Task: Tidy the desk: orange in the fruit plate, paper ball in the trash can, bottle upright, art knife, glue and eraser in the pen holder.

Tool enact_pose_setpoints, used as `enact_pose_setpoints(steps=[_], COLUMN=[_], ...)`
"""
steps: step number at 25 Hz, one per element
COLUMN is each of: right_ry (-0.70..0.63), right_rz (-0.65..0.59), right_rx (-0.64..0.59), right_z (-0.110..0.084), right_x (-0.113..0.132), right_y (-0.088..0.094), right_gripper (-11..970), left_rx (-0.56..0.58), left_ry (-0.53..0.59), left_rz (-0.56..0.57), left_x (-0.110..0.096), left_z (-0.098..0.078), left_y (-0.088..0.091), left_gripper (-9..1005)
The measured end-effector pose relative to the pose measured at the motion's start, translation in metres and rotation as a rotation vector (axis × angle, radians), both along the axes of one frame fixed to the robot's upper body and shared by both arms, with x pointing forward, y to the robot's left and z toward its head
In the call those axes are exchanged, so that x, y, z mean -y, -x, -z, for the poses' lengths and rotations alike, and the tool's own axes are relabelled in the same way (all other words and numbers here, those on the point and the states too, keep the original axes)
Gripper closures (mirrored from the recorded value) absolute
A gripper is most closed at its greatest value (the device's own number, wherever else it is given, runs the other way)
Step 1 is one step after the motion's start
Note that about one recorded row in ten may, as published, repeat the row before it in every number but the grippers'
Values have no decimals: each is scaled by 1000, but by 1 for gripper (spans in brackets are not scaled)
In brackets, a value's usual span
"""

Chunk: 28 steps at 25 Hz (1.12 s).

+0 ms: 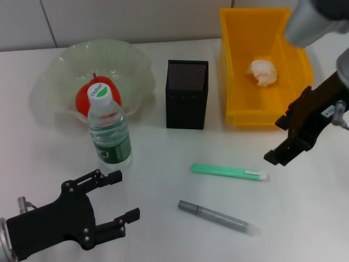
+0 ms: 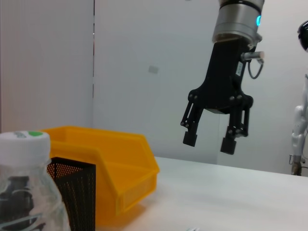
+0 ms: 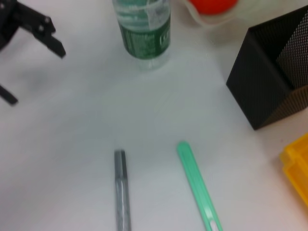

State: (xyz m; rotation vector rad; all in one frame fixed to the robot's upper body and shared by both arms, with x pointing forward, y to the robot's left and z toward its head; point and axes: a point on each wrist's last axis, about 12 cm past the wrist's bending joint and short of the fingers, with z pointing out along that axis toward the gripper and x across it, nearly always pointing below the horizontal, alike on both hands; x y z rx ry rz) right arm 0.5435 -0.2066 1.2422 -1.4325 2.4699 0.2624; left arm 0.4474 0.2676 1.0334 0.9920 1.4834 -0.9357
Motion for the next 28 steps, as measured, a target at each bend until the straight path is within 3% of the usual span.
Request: enact_pose_setpoints(steps=[9,22,28], right_ry=[110,124,121], right_rz=[-206,-215,-206], right_rx=[-10,-39,-35], right_z=[39,82,88], right_x=[-34,-39,-39], right_y=[-6,-24,-28], right_gripper=[171,170,170], left_rx=[-10,-19,-20], left_ry=[-9,-12,-11], left_rz=[-8,-15,-14], left_x=[1,2,2], left_z=[2,4,5], left_y=[-2,-2,-2], left_gripper=[218,219,219])
